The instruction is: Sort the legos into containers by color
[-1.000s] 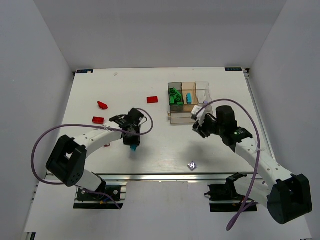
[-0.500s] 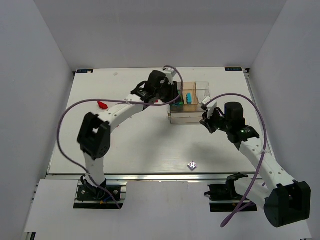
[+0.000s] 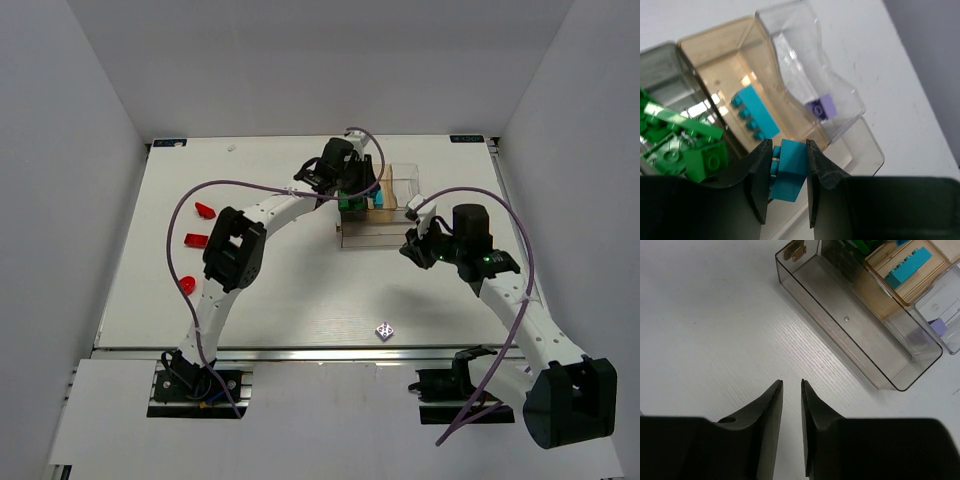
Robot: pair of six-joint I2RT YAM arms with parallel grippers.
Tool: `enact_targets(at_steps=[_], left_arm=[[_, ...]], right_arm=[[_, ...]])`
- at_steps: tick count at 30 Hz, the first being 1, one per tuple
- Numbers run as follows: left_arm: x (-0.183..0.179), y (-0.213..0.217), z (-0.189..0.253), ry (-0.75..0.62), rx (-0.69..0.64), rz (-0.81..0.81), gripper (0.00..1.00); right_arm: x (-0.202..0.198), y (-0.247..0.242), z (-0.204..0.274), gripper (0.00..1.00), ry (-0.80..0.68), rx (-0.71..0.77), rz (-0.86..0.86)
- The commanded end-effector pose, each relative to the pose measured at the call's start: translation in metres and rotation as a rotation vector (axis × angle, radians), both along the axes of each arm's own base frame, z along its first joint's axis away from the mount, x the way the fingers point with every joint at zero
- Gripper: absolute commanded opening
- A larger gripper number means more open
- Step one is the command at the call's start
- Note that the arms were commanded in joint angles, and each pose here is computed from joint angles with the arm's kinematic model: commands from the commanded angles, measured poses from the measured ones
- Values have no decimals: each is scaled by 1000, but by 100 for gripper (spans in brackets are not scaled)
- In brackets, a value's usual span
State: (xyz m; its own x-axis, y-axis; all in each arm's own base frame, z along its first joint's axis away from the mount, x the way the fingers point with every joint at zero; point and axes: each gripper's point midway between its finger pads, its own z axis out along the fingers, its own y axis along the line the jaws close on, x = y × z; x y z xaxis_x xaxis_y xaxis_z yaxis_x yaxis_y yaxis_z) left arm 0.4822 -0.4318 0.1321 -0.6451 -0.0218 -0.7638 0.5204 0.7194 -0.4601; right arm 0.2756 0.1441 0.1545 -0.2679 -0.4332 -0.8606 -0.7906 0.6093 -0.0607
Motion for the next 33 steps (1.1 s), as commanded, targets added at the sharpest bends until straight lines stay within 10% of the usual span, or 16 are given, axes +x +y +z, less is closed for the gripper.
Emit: enact_targets(at_steps=[1, 8, 15, 19, 22, 25, 27, 29, 33], left_arm=[[14, -16, 54, -98, -117, 0, 11], [27, -24, 39, -72, -118, 23, 56], [32, -29, 63, -107, -140, 12, 67], [24, -8, 119, -169, -172, 19, 60], [8, 17, 154, -246, -135, 45, 25], [-33, 69, 149, -254, -26, 80, 14], [-68, 103, 187, -335, -17, 90, 27], [-97, 136, 149, -300, 76, 119, 65], [-161, 215, 154, -381, 123, 248, 84]], right_arm=[[1, 4, 6, 28, -8, 16, 34], [-9, 9, 1, 83, -14, 5, 126], [-39, 20, -8, 87, -71, -35, 379], [-73, 25, -24, 73, -86, -70, 612], [-111, 18, -51, 74, -153, -163, 872], [-119, 10, -77, 84, -197, -258, 976], [-122, 11, -88, 87, -184, -290, 1037], [-125, 14, -93, 88, -150, -285, 1073], [-143, 25, -103, 88, -112, -273, 1156]])
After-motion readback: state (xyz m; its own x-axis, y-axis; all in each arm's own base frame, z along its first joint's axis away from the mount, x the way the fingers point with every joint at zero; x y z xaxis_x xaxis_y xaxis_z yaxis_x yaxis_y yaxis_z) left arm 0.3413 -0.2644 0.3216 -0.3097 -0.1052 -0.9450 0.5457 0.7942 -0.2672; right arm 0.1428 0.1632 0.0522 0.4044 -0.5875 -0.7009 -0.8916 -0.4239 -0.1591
